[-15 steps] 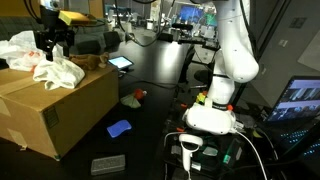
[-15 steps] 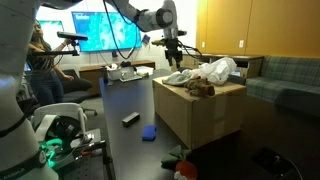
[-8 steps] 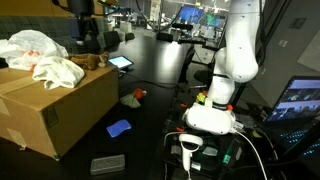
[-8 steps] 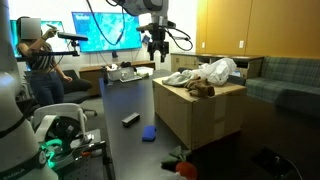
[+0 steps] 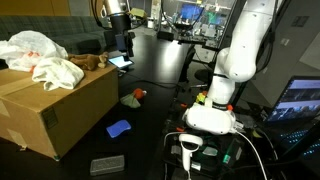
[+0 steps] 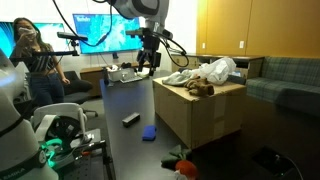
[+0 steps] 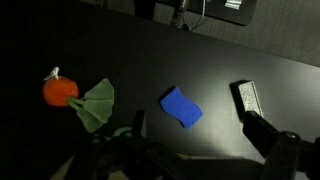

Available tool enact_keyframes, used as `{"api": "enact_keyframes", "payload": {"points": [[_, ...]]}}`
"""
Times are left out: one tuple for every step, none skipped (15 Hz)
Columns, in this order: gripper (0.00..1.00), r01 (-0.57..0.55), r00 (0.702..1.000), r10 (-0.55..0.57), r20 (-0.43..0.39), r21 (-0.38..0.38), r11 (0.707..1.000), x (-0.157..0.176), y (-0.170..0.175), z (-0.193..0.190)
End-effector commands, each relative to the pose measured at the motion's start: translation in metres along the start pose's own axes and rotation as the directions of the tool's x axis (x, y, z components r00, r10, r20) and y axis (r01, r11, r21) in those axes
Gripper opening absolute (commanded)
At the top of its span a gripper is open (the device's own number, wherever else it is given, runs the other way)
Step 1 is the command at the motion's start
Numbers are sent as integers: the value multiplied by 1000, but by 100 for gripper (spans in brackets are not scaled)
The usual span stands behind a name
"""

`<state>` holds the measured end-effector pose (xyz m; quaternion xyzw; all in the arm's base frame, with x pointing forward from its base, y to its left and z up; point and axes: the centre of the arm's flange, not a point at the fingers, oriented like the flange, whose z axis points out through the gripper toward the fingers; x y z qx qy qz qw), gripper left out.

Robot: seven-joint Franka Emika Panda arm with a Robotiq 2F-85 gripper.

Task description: Pick the objects on the box and put them on the table, then pick the objects on the table and put them on the box

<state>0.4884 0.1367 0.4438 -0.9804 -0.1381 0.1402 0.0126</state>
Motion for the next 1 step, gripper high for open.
{"api": "enact_keyframes", "payload": {"points": [[100,2,1000,-2,-3,0,1000,1,-1,-2]]}}
